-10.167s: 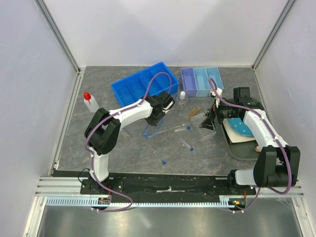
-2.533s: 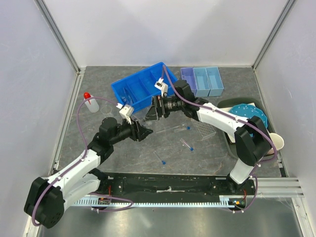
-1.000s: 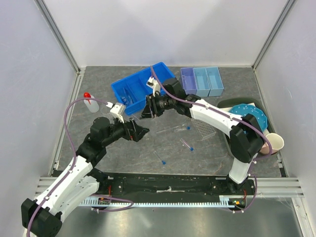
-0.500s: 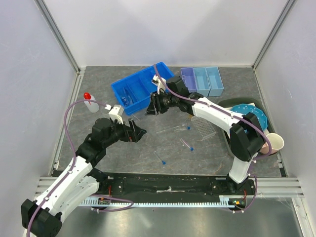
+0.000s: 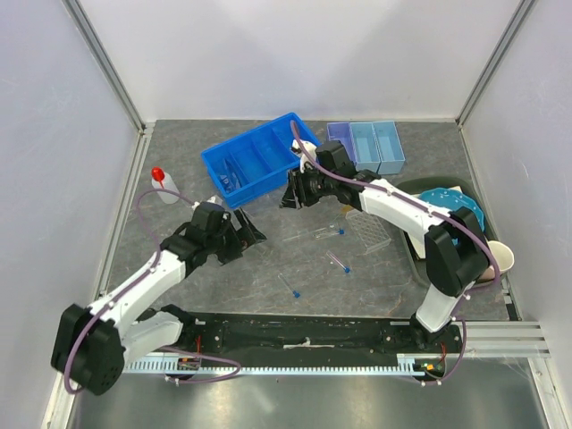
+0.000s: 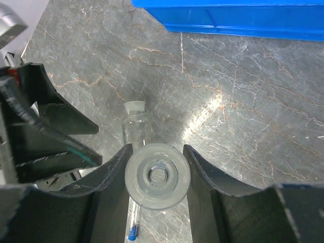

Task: Organize the chemistry lab equipment

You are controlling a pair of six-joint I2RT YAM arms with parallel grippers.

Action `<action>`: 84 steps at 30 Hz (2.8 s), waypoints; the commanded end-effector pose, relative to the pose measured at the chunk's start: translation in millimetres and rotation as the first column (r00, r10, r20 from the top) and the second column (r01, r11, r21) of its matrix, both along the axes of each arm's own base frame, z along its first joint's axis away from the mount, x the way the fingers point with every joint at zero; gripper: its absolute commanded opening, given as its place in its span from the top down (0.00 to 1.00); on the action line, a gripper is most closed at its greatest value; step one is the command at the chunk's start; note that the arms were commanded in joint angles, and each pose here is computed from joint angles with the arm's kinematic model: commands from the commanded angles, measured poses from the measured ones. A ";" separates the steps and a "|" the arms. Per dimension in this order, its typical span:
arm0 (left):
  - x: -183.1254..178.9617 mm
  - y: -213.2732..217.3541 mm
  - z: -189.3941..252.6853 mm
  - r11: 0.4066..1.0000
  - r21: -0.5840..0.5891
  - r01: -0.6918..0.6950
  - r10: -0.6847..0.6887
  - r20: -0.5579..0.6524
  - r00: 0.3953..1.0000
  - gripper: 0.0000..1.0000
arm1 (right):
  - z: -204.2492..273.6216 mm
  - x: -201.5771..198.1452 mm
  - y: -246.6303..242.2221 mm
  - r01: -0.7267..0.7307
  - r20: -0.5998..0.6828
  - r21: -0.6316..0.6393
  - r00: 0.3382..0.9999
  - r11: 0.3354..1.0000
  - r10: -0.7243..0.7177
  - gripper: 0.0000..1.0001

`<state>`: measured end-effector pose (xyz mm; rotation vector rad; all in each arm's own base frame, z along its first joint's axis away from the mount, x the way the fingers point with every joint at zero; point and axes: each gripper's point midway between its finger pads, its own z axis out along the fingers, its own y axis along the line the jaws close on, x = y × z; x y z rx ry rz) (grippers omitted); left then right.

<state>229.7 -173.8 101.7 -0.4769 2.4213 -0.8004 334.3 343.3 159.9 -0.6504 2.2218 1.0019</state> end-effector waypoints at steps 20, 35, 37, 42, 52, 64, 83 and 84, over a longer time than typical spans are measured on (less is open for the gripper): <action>16.4 17.0 -76.8 0.896 0.417 -0.153 0.318 -0.363 0.876 0.35 | 47.1 -9.5 -10.4 -0.024 0.116 0.095 0.993 0.995 0.013 0.91; 46.4 -9.8 -43.7 0.903 0.390 0.182 -0.199 0.003 0.980 0.93 | 48.4 -16.6 -7.6 -0.038 0.090 0.130 0.996 0.991 0.027 0.91; 50.7 -21.7 -18.0 0.896 0.368 0.249 -0.320 0.145 0.936 0.95 | 47.7 -16.7 -6.3 -0.042 0.090 0.131 0.996 0.990 0.031 0.90; 52.3 -44.3 28.2 0.854 0.379 0.355 -0.504 0.437 0.745 0.96 | 49.7 -19.0 -6.1 -0.054 0.090 0.139 0.995 0.989 0.042 0.91; -6.9 -81.6 87.6 0.613 0.475 0.631 -0.733 0.640 0.230 0.96 | 89.0 -41.2 2.6 -0.152 0.096 0.208 0.986 0.966 0.135 0.90; -23.6 -88.3 102.5 0.558 0.452 0.696 -0.736 0.657 0.163 0.96 | 94.5 -85.9 13.7 -0.272 0.106 0.144 0.960 0.952 0.258 0.90; -25.4 -92.2 121.6 0.607 0.396 0.690 -0.670 0.722 0.175 0.96 | 92.1 -99.8 22.8 -0.307 0.121 0.122 0.948 0.944 0.293 0.87; -26.1 -92.1 121.9 0.613 0.384 0.690 -0.661 0.727 0.184 0.96 | 90.8 -99.7 22.3 -0.305 0.119 0.118 0.949 0.945 0.291 0.86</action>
